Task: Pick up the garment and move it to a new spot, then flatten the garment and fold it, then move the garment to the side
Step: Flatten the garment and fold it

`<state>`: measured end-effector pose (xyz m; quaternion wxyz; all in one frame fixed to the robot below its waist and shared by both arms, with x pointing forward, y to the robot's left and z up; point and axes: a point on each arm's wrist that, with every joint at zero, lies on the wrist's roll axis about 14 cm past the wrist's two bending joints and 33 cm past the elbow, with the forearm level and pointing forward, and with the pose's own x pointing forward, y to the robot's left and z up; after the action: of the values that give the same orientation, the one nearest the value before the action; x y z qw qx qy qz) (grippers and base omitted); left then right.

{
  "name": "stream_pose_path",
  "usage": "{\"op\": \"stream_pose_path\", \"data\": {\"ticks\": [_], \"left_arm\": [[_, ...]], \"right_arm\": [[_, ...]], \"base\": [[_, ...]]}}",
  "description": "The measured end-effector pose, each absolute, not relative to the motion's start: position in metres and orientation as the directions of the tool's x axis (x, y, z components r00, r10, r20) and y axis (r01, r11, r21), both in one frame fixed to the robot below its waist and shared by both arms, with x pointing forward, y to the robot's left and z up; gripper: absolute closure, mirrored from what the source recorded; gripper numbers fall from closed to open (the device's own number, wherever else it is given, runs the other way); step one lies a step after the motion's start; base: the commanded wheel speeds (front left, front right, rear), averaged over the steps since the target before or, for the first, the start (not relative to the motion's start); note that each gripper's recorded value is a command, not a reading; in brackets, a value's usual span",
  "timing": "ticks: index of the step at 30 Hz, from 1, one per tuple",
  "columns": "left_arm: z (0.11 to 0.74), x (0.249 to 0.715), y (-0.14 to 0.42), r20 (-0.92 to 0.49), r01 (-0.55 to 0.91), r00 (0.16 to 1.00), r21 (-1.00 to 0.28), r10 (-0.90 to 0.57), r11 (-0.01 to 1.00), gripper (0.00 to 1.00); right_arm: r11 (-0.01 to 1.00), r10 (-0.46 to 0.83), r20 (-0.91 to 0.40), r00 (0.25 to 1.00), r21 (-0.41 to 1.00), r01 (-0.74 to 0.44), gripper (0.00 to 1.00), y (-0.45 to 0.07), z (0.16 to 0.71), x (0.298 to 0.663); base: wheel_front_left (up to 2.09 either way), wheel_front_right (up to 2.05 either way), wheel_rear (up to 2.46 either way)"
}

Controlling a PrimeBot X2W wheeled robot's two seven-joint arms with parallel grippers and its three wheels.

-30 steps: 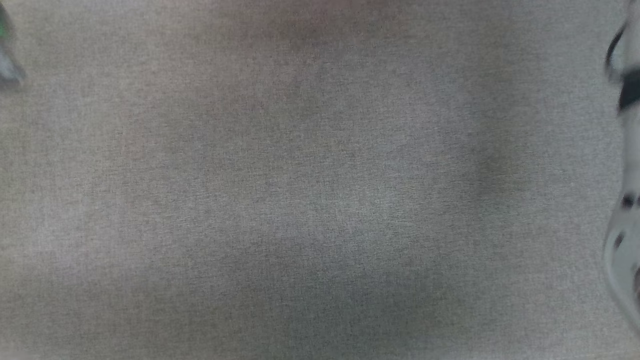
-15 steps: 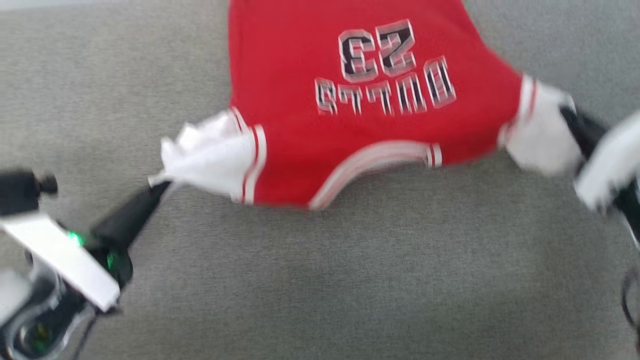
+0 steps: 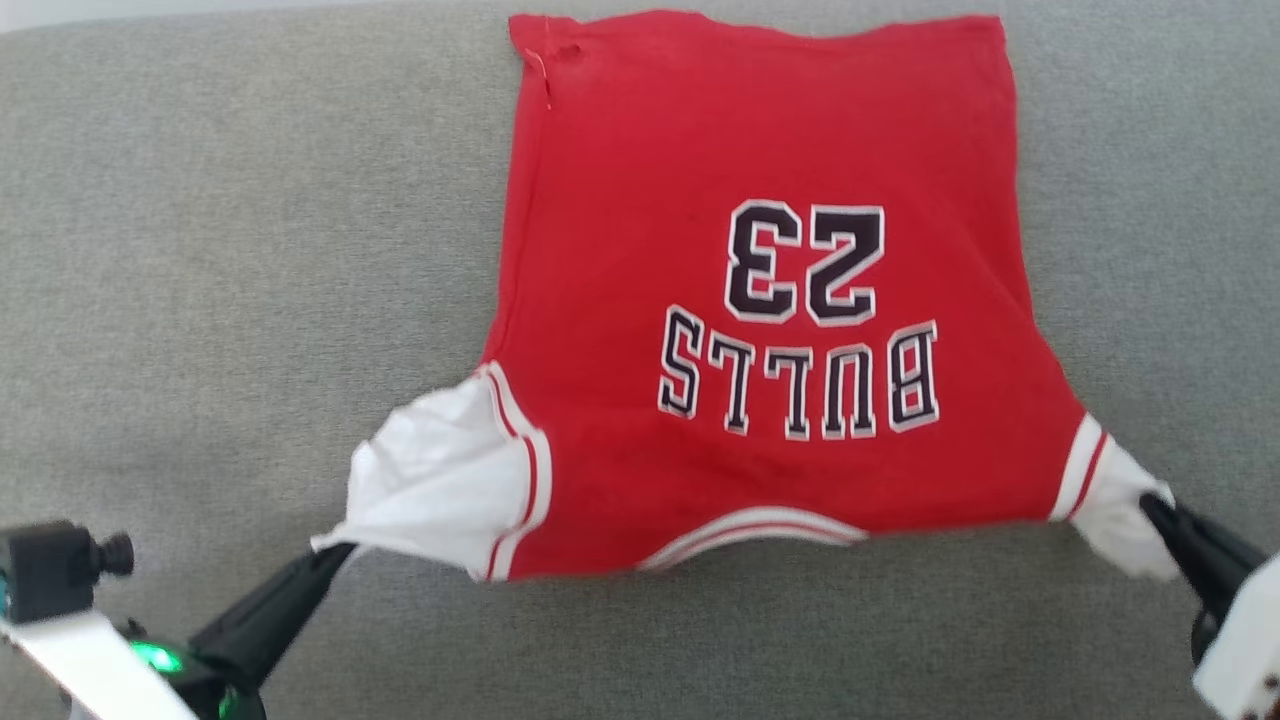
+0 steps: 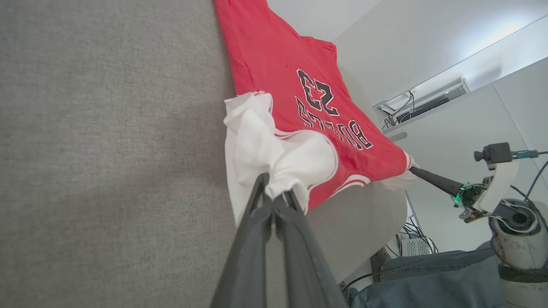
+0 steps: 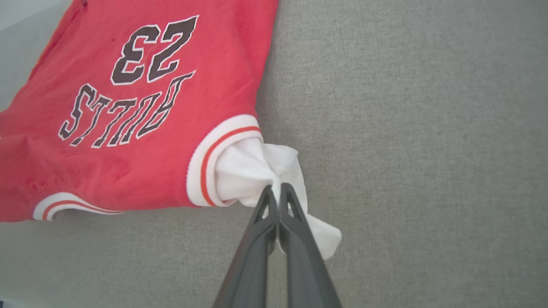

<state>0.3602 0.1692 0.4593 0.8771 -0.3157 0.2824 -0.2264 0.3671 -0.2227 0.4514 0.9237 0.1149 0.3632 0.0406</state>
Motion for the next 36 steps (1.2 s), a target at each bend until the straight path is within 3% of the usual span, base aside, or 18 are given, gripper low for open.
{"op": "stream_pose_path", "data": {"ticks": [10, 22, 32, 33, 34, 35, 36], "left_arm": [[0.464, 0.337, 0.165, -0.337, 0.185, 0.746, -0.723, -0.574, 0.665, 1.0], [0.418, 0.334, 0.152, -0.404, 0.095, 0.728, -0.74, -0.554, 0.666, 1.0], [0.397, 0.335, 0.152, -0.44, 0.048, 0.725, -0.734, -0.529, 0.677, 1.0], [0.396, 0.335, 0.153, -0.443, 0.048, 0.726, -0.73, -0.526, 0.682, 1.0], [0.395, 0.336, 0.154, -0.447, 0.049, 0.725, -0.726, -0.524, 0.686, 1.0], [0.394, 0.336, 0.154, -0.448, 0.052, 0.724, -0.722, -0.524, 0.69, 1.0], [0.393, 0.335, 0.155, -0.451, 0.053, 0.723, -0.719, -0.523, 0.693, 1.0]], "right_arm": [[0.963, 0.177, -0.663, 0.728, 0.269, 0.011, 1.0, -0.217, 0.464, 0.349], [0.957, 0.221, -0.789, 0.574, 0.289, 0.03, 1.0, -0.199, 0.385, 0.354], [0.956, 0.226, -0.799, 0.558, 0.291, 0.028, 1.0, -0.193, 0.36, 0.356], [0.957, 0.226, -0.797, 0.56, 0.289, 0.025, 0.71, -0.193, 0.36, 0.356], [0.959, 0.222, -0.795, 0.565, 0.282, 0.019, 0.24, -0.194, 0.361, 0.357], [0.962, 0.216, -0.792, 0.571, 0.271, 0.012, 0.24, -0.194, 0.361, 0.358], [0.965, 0.212, -0.788, 0.578, 0.263, 0.005, 0.0, -0.194, 0.362, 0.359]], "base": [[0.0, 0.0, 0.0], [0.0, 0.0, 0.0], [0.0, 0.0, 0.0], [0.0, 0.0, 0.0], [0.0, 0.0, 0.0], [0.0, 0.0, 0.0], [0.0, 0.0, 0.0]]}}
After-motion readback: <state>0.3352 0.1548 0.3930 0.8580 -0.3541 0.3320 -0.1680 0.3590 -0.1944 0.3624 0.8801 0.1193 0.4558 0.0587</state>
